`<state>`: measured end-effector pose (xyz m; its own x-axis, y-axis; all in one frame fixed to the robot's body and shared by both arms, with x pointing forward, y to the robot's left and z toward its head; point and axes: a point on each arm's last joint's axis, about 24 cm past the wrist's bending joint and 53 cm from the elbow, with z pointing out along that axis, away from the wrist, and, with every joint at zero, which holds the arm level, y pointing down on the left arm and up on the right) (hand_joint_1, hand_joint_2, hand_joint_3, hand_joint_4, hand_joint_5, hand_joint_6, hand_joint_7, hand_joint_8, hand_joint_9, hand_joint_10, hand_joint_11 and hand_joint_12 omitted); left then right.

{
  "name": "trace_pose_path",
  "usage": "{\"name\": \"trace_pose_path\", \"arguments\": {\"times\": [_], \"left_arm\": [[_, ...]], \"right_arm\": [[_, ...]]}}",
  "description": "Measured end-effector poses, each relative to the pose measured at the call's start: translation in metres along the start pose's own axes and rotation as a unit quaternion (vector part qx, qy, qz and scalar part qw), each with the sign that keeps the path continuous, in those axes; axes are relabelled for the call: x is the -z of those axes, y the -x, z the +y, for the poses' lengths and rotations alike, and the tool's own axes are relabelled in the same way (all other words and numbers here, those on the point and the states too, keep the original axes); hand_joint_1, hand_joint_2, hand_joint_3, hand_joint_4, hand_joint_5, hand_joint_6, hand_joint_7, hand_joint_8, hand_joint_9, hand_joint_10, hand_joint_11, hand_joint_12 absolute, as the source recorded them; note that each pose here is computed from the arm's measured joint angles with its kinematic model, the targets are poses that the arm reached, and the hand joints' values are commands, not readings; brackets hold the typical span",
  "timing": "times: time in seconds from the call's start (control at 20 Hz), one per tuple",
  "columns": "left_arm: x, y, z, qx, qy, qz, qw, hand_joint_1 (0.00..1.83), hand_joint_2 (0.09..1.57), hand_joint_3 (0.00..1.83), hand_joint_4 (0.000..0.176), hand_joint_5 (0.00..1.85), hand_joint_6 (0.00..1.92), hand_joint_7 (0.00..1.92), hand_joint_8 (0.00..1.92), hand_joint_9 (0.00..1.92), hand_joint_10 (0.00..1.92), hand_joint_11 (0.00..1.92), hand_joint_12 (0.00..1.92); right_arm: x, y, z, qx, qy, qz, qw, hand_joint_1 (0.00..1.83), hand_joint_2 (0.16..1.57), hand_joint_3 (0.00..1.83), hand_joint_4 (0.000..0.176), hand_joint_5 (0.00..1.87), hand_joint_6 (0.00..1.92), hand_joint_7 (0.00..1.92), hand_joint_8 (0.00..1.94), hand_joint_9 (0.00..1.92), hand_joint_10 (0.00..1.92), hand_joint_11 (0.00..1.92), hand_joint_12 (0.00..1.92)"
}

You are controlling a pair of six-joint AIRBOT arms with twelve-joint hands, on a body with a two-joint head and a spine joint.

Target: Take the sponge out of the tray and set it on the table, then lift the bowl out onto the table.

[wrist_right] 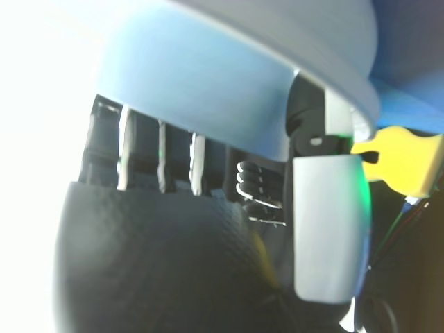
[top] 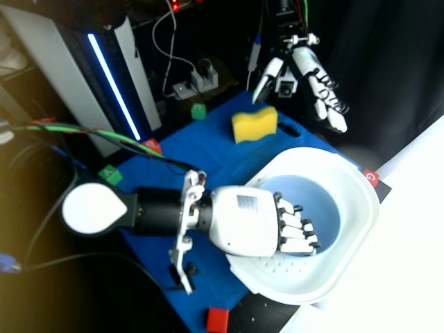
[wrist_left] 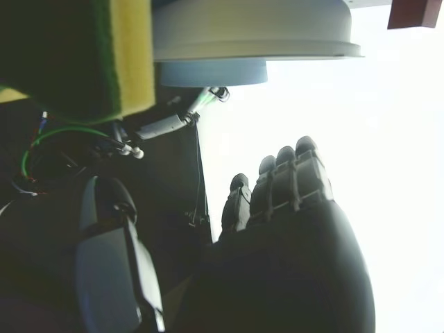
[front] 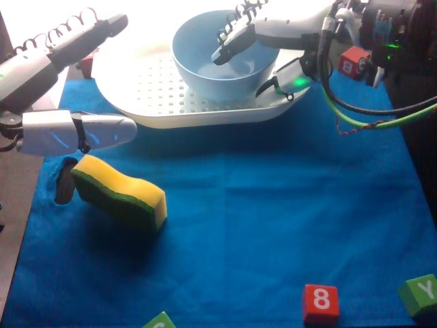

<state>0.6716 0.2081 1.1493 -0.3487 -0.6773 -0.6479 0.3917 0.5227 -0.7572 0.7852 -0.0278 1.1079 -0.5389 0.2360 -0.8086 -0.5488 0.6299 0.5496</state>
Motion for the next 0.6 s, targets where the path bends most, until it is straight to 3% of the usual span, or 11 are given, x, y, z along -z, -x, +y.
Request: {"name": "trace_pose_path", "arguments": {"times": [0.05, 0.15, 0.2, 0.3, 0.45, 0.6], "left_arm": [[0.0, 0.0, 0.0, 0.0, -0.001, 0.0, 1.0, 0.54, 0.92, 0.0, 0.137, 0.03, 0.0, 0.0, 0.0, 0.0, 0.0, 0.01, 0.0], [-0.001, -0.002, 0.002, 0.004, 0.001, 0.0, 1.0, 0.54, 0.92, 0.0, 0.139, 0.03, 0.0, 0.0, 0.0, 0.0, 0.0, 0.01, 0.01], [-0.002, -0.003, 0.001, 0.004, 0.0, 0.001, 1.0, 0.54, 0.92, 0.0, 0.132, 0.03, 0.0, 0.0, 0.0, 0.0, 0.0, 0.02, 0.01], [-0.001, -0.003, 0.002, 0.005, -0.001, 0.001, 1.0, 0.54, 0.93, 0.0, 0.139, 0.03, 0.0, 0.0, 0.0, 0.0, 0.0, 0.0, 0.0], [-0.001, -0.003, 0.002, 0.008, 0.0, 0.001, 1.0, 0.54, 0.93, 0.0, 0.157, 0.04, 0.0, 0.0, 0.0, 0.0, 0.0, 0.0, 0.0], [-0.001, -0.003, 0.002, 0.009, 0.0, 0.001, 1.0, 0.55, 0.93, 0.0, 0.158, 0.05, 0.0, 0.0, 0.0, 0.0, 0.0, 0.01, 0.01]], "right_arm": [[0.0, -0.001, 0.0, 0.003, 0.0, 0.002, 1.0, 0.97, 1.06, 0.01, 0.055, 0.51, 0.0, 0.36, 0.0, 0.31, 0.0, 0.07, 0.75], [-0.002, -0.003, 0.002, 0.005, 0.002, 0.004, 1.0, 0.97, 1.08, 0.0, 0.063, 0.49, 0.0, 0.34, 0.0, 0.28, 0.0, 0.06, 0.69], [-0.002, -0.005, 0.003, 0.007, 0.002, 0.006, 1.0, 0.97, 1.09, 0.0, 0.066, 0.48, 0.0, 0.33, 0.0, 0.27, 0.0, 0.05, 0.68], [-0.005, -0.008, 0.006, 0.01, 0.005, 0.01, 0.9999, 0.99, 1.09, 0.0, 0.067, 0.46, 0.0, 0.31, 0.0, 0.25, 0.0, 0.01, 0.66], [-0.01, -0.016, 0.011, 0.016, 0.01, 0.018, 0.9997, 1.06, 1.11, 0.0, 0.05, 0.5, 0.0, 0.35, 0.0, 0.29, 0.0, 0.06, 0.62], [-0.014, -0.02, 0.015, 0.016, 0.012, 0.022, 0.9996, 1.16, 1.07, 0.0, 0.008, 0.54, 0.0, 0.41, 0.0, 0.36, 0.01, 0.12, 0.63]]}}
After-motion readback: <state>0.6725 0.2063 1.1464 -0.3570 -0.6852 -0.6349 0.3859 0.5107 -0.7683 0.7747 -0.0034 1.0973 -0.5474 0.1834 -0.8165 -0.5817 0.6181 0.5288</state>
